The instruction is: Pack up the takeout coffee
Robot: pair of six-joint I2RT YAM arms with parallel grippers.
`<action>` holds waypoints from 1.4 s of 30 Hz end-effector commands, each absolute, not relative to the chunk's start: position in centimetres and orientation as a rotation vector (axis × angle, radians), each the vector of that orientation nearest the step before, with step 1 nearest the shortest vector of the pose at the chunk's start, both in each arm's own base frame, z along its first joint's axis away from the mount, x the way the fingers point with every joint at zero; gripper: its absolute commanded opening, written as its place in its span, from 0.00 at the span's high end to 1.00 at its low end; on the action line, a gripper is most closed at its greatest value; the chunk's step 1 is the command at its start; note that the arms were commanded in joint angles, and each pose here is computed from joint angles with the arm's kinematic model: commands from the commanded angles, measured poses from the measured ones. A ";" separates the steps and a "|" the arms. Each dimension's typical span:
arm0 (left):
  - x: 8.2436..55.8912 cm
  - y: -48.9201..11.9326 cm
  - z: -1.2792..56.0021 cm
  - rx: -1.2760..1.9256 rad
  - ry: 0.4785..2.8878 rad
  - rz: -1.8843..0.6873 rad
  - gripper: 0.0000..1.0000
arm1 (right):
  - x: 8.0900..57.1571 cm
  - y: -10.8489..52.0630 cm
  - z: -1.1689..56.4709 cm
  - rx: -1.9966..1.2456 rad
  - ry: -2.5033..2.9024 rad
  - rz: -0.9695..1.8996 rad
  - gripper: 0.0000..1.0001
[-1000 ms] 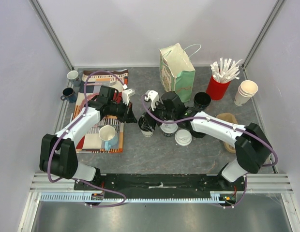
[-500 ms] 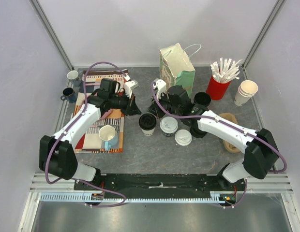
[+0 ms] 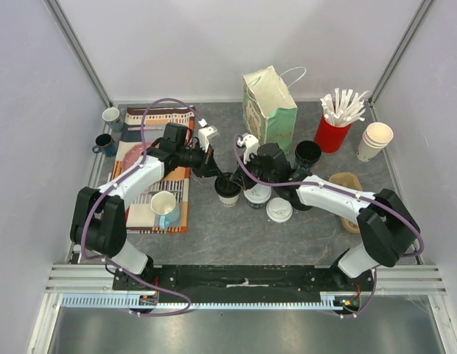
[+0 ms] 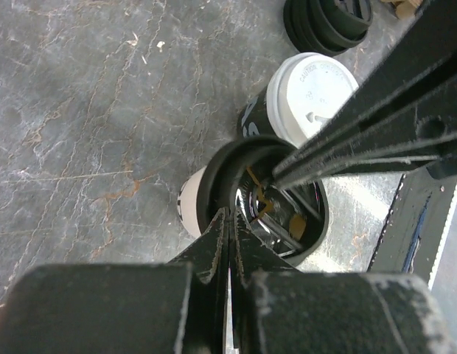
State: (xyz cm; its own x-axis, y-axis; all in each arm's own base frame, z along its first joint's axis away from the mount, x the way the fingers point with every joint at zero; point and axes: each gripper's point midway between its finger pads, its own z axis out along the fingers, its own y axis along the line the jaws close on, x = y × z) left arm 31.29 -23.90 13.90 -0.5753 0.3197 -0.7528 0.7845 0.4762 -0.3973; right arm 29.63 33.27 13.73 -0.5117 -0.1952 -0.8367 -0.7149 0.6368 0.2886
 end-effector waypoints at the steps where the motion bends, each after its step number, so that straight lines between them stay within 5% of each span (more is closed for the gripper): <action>1: 30.6 -22.8 11.8 0.925 2.175 -0.936 0.98 | 29.4 32.4 12.2 -0.688 2.085 0.792 1.00; 12: 30.4 -23.1 18.5 0.957 2.014 -0.933 0.98 | 29.6 34.7 17.6 -0.813 1.983 0.861 0.98; 15: 30.5 -23.4 20.9 0.969 1.961 -0.936 0.96 | 29.2 35.1 19.8 -0.859 1.921 0.889 0.84; 20: 30.1 -23.5 23.0 0.981 1.939 -0.954 0.73 | 28.5 35.1 23.8 -0.899 1.817 0.914 0.66; 24: 30.1 -23.2 24.0 0.978 1.929 -0.939 0.50 | 29.5 33.5 26.1 -0.840 1.803 0.816 0.42; 28: 30.4 -22.5 25.2 0.973 1.910 -0.883 0.36 | 31.2 29.4 29.1 -0.726 1.777 0.671 0.34; 36: 31.5 -20.1 25.5 0.925 1.936 -0.781 0.33 | 35.7 21.4 32.1 -0.526 1.795 0.314 0.11; 42: 32.8 -18.0 25.4 0.856 1.962 -0.754 0.33 | 41.3 21.5 32.2 -0.566 1.798 0.093 0.08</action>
State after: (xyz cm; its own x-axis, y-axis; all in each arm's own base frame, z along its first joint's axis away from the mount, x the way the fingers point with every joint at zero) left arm 31.85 -19.25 23.59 -0.4630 0.2846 -0.8394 0.7881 0.5655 -0.2430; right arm 37.02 21.99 32.12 -0.2213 -0.2115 -0.9520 -0.5023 0.8615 -0.0746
